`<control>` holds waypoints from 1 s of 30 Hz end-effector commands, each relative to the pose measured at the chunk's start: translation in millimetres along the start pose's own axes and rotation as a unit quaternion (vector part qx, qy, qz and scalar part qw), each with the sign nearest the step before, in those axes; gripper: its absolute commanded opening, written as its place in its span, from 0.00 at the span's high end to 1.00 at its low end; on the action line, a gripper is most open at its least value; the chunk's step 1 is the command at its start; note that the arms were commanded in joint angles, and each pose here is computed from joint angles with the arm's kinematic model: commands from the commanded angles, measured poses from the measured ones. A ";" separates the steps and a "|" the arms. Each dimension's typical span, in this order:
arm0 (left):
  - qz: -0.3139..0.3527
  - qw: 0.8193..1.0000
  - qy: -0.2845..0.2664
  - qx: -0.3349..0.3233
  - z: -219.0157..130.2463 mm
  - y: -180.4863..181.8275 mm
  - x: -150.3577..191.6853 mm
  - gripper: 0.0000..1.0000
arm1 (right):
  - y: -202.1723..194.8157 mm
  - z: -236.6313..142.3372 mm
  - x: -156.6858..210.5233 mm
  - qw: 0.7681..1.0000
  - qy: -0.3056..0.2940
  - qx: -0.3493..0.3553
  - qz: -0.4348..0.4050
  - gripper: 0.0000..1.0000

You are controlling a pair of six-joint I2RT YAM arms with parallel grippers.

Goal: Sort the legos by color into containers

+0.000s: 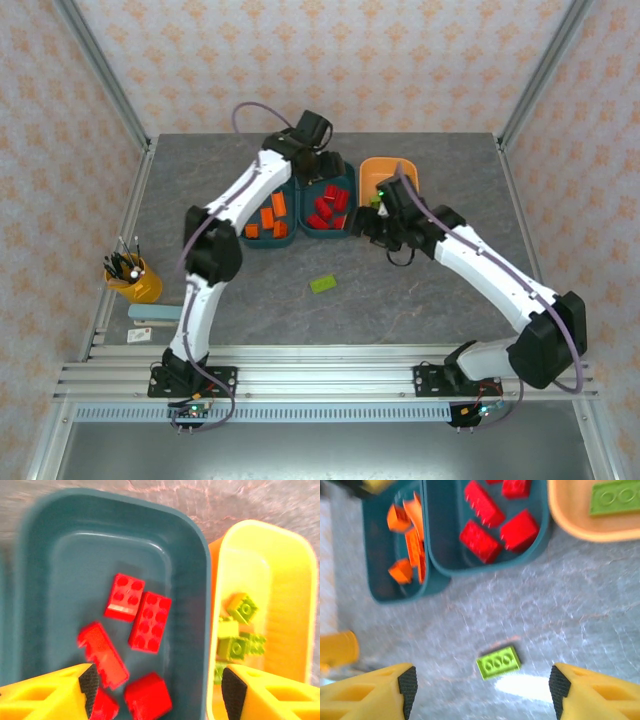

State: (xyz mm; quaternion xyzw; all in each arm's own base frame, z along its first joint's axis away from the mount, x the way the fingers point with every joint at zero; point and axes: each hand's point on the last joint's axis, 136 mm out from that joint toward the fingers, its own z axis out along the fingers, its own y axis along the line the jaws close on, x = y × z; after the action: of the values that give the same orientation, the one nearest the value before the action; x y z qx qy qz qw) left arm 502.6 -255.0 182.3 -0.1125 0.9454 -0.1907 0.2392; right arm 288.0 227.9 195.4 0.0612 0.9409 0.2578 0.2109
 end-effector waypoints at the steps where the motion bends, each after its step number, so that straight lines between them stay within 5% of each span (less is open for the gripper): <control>1: -0.028 0.998 -0.049 -0.034 -67.0 24.6 5.9 0.27 | -12.4 11.0 31.9 0.992 0.041 0.075 -0.097 0.27; 9: -0.085 0.992 -0.051 -0.083 -140.8 123.8 113.7 0.23 | 0.5 68.0 96.3 0.951 0.146 0.149 -0.228 0.17; 16: -0.117 0.991 -0.042 -0.051 -177.9 176.8 194.7 0.17 | 1.1 108.2 107.8 0.929 0.170 0.208 -0.253 0.06; 22: -0.142 0.989 -0.030 -0.012 -199.2 191.4 230.8 0.15 | -13.1 128.5 114.7 0.905 0.213 0.263 -0.257 0.06; 30: -0.144 0.989 -0.032 0.007 -213.8 192.2 237.9 0.16 | -23.2 140.6 116.9 0.898 0.236 0.284 -0.241 0.09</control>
State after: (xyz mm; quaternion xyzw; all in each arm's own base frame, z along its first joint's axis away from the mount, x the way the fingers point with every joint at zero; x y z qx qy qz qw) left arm 178.5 -88.3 187.5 -0.2491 0.9028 -0.2309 0.2637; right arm 237.8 306.8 27.4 -0.1806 0.9821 -0.0510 0.0172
